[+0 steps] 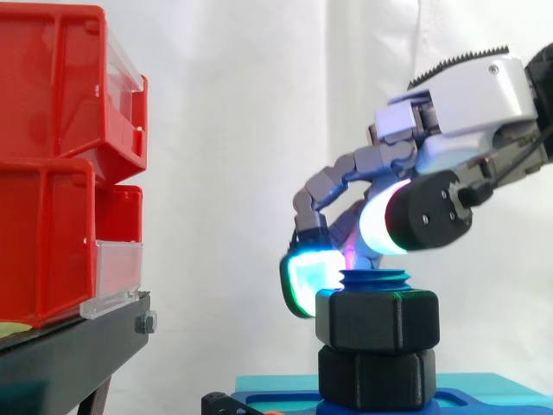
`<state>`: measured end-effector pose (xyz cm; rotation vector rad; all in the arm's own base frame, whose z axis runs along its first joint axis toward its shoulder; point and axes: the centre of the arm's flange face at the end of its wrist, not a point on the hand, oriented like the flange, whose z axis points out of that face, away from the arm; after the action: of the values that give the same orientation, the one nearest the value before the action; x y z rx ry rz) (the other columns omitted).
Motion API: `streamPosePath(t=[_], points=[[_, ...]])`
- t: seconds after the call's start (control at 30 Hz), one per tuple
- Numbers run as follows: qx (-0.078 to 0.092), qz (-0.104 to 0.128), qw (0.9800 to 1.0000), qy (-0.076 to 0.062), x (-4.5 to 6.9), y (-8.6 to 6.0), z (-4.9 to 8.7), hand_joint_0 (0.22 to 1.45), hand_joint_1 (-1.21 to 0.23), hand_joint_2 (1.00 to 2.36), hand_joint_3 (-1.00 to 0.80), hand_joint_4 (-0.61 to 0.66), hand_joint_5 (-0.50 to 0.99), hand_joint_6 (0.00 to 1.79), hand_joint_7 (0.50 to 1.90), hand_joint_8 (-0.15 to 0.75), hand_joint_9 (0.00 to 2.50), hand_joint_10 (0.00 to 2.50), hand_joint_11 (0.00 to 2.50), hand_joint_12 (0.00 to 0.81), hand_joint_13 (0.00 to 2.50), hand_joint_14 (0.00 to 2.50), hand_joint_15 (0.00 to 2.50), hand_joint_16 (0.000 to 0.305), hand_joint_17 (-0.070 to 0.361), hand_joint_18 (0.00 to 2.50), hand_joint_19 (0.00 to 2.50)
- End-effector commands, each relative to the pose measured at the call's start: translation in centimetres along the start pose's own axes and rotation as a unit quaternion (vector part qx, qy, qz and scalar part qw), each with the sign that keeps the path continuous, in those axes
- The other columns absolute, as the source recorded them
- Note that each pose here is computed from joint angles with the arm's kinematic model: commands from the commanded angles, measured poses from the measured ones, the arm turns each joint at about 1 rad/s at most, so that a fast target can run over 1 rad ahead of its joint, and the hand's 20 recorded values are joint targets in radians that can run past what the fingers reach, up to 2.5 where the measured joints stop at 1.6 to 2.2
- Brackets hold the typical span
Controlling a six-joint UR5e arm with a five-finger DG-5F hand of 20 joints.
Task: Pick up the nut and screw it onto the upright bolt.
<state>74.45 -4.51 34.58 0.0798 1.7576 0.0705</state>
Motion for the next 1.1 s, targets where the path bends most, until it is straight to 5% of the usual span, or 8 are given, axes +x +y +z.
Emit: streamPosePath(t=[0.0,0.3,0.6,1.07], points=[[-0.001,-0.005,1.0,-0.003,-1.0,0.1,0.0,0.5,-0.3,1.0,-0.5,0.27,-0.07,0.5,0.92,0.255,1.0,0.0,0.0,0.21,0.83,0.0,0.0,0.023,0.052,0.57,0.05],[-0.009,0.005,0.9999,-0.007,-1.0,3.0,0.2,0.49,-0.29,1.0,-0.5,0.22,-0.1,0.5,0.74,0.233,0.9,0.0,0.0,0.216,0.75,0.0,0.0,0.024,0.055,0.48,0.02],[-0.01,0.01,0.9999,-0.007,-0.6,5.6,0.2,0.49,-0.29,1.0,-0.5,0.22,-0.1,0.5,0.75,0.233,0.9,0.0,0.0,0.221,0.74,0.0,0.0,0.025,0.056,0.47,0.02],[-0.019,0.01,0.9998,-0.006,-0.4,7.3,0.2,0.49,-0.29,1.0,-0.5,0.23,-0.09,0.5,0.79,0.239,0.9,0.0,0.0,0.225,0.75,0.0,0.0,0.025,0.057,0.47,0.02]])
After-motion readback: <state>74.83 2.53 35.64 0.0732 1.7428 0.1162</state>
